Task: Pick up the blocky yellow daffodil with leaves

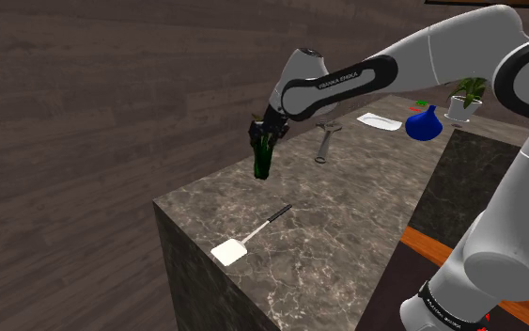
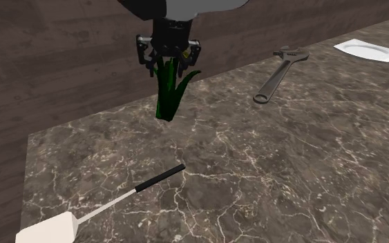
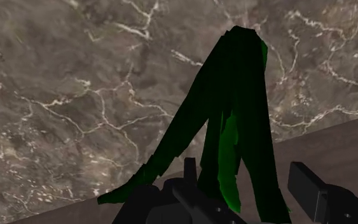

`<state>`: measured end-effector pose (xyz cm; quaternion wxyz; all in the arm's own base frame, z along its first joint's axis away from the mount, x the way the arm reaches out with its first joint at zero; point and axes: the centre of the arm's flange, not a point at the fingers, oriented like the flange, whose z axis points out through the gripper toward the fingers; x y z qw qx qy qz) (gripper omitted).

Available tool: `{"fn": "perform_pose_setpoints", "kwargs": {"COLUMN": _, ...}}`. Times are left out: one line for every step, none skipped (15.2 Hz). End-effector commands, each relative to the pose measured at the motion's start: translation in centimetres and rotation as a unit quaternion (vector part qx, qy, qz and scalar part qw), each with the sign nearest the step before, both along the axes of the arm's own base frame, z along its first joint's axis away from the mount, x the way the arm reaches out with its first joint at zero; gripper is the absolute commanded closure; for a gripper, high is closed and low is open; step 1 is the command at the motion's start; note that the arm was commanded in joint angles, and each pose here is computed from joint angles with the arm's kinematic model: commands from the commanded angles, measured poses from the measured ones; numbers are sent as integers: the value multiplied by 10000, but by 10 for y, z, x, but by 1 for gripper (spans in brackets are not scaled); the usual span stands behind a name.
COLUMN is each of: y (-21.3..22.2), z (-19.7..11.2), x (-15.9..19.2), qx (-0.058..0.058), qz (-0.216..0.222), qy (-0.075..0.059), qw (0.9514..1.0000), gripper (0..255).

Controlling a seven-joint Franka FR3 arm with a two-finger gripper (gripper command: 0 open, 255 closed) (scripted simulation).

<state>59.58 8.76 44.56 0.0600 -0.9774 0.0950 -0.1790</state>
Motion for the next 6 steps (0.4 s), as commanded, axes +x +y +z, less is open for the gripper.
{"fn": "perform_pose_setpoints", "kwargs": {"y": -1, "z": 11, "x": 0, "qx": 1, "qz": 0, "qy": -3, "qw": 10000, "gripper": 255}}
{"fn": "perform_pose_setpoints", "kwargs": {"y": -1, "z": 16, "x": 0, "qx": 1, "qz": 0, "qy": -3, "qw": 10000, "gripper": 255}}
{"fn": "perform_pose_setpoints", "kwargs": {"y": -1, "z": 22, "x": 0, "qx": 1, "qz": 0, "qy": -3, "qw": 10000, "gripper": 255}}
{"fn": "perform_pose_setpoints", "kwargs": {"y": -1, "z": 27, "x": 0, "qx": 1, "qz": 0, "qy": -3, "qw": 10000, "gripper": 255}}
{"fn": "perform_pose_setpoints", "kwargs": {"y": -1, "z": 28, "x": 0, "qx": 1, "qz": 0, "qy": -3, "qw": 10000, "gripper": 255}}
{"fn": "perform_pose_setpoints", "kwargs": {"y": -1, "z": 28, "x": 0, "qx": 1, "qz": 0, "qy": -3, "qw": 10000, "gripper": 255}}
